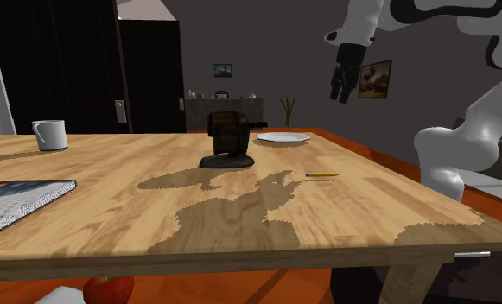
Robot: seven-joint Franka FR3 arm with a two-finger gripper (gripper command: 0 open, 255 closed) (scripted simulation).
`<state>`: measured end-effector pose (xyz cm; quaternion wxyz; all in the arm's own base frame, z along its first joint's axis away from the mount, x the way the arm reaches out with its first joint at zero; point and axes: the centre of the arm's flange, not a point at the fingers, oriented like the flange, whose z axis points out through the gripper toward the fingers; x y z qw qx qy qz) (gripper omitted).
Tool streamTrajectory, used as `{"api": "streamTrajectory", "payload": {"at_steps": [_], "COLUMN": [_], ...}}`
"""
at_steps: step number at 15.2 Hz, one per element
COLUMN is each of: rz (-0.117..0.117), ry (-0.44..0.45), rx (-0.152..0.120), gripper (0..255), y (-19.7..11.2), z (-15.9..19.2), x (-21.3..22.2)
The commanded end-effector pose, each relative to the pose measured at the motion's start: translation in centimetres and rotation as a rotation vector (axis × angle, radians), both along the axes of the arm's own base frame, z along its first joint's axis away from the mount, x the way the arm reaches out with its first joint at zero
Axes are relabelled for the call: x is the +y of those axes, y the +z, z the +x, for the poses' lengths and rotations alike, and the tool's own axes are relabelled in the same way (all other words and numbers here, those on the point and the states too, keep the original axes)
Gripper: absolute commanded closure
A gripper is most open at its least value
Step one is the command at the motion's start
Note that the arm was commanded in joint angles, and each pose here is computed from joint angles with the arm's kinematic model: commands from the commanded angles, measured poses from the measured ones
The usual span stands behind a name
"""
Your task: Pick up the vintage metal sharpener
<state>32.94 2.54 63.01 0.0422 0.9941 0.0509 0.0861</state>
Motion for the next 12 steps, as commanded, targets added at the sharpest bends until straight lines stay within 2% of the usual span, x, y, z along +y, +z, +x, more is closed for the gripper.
{"api": "streamTrajectory", "payload": {"at_steps": [1,12], "rz": [0.0,0.095], "ry": [0.0,-0.097], "rx": [0.0,0.068], "gripper": [0,0], "y": [0.0,-1.9], "z": [0.0,13.1], "x": [0.0,6.7]}}
